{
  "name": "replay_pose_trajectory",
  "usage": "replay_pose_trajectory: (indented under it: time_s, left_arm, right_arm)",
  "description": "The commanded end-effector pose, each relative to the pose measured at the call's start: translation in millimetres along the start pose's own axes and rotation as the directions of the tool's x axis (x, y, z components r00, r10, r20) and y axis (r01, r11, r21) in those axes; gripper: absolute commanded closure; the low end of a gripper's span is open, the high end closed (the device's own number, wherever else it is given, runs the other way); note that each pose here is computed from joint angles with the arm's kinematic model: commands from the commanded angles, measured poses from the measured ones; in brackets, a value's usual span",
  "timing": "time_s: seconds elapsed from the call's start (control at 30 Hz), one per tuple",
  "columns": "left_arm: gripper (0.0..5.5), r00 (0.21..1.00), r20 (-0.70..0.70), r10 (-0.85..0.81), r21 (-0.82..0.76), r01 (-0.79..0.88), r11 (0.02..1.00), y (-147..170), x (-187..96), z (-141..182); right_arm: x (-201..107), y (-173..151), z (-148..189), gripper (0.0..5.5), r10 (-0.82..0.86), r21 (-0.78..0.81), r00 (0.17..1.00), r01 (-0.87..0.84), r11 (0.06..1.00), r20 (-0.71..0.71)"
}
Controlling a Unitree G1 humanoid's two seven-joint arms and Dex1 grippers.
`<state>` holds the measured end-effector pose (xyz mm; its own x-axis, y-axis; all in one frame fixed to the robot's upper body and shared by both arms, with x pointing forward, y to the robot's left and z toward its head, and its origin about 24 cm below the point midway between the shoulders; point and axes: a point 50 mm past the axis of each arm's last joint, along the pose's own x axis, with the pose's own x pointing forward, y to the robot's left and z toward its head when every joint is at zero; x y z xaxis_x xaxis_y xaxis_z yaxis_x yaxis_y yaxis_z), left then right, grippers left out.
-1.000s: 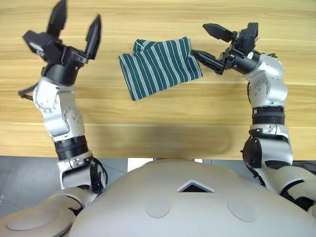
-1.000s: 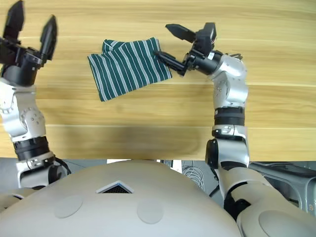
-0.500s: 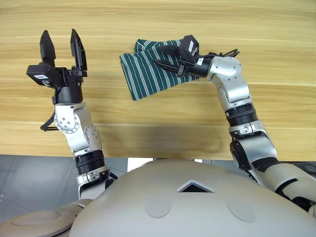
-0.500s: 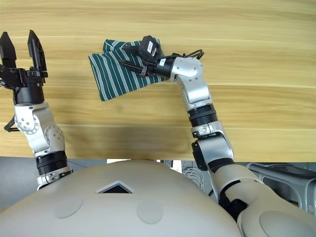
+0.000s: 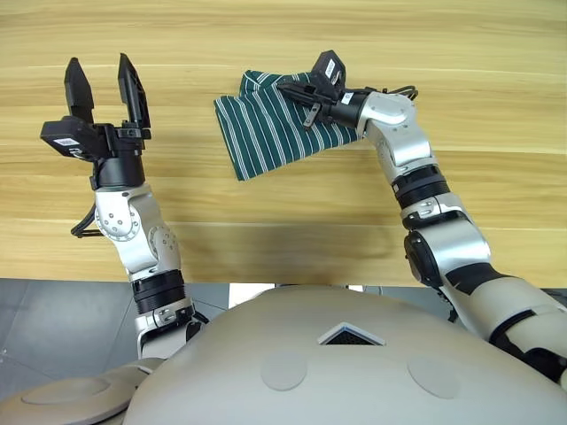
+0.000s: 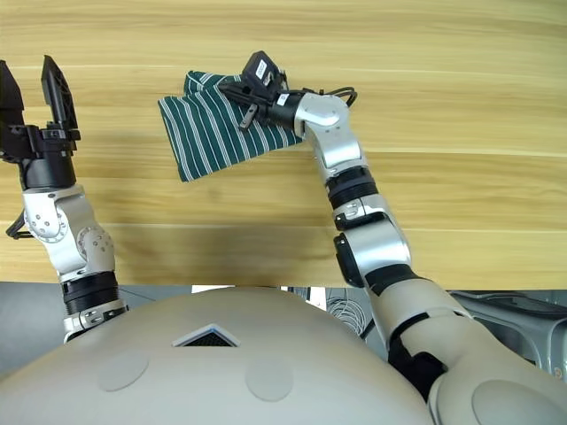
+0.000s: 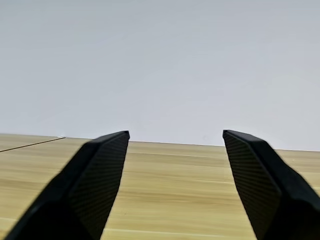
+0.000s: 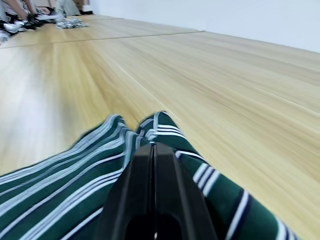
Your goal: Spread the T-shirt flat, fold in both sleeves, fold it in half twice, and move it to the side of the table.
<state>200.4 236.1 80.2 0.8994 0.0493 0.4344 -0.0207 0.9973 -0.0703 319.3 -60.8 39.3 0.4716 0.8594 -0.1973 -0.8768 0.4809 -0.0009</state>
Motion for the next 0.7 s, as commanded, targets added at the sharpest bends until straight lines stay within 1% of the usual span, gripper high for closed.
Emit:
replay_pose_trajectory:
  time_s: [0.03,0.2,0.37,0.43,0.5,0.63,0.7]
  left_arm:
    - [2.14,1.0,0.008,-0.004,0.01,0.004,1.0,1.0,-0.6,5.3]
    - [2.14,1.0,0.011,-0.006,0.011,0.006,1.0,0.7,-0.7,8.0]
    - [2.14,1.0,0.009,-0.013,0.003,0.013,1.0,-2.5,-0.7,6.4]
    - [2.14,1.0,0.011,-0.013,0.003,0.013,1.0,-2.8,-1.0,6.6]
    - [2.14,1.0,0.013,-0.013,0.003,0.013,1.0,-3.4,-1.5,6.5]
    - [2.14,0.999,0.014,-0.029,0.009,0.029,1.0,-6.4,-2.2,6.0]
    - [2.14,0.999,0.017,-0.033,0.013,0.033,0.999,-6.9,-2.6,6.5]
  right_arm:
    - [7.8,-6.4,-13.3,5.48,-0.063,-0.012,0.991,0.062,0.998,-0.116]
    - [7.0,-5.5,-44.8,5.48,-0.099,0.028,0.95,0.112,0.993,-0.296]
    - [1.6,-4.2,-59.6,5.48,-0.107,0.062,0.934,0.136,0.989,-0.342]
    - [-0.3,-6.9,-57.9,5.48,-0.111,0.062,0.939,0.139,0.988,-0.325]
    - [-1.7,-13.2,-49.8,5.48,-0.132,0.061,0.953,0.154,0.986,-0.274]
    - [-11.5,-31.6,-26.1,5.48,-0.199,0.07,0.972,0.209,0.976,-0.126]
    - [-22.4,-39.2,-14.8,5.48,-0.23,0.073,0.972,0.233,0.97,-0.048]
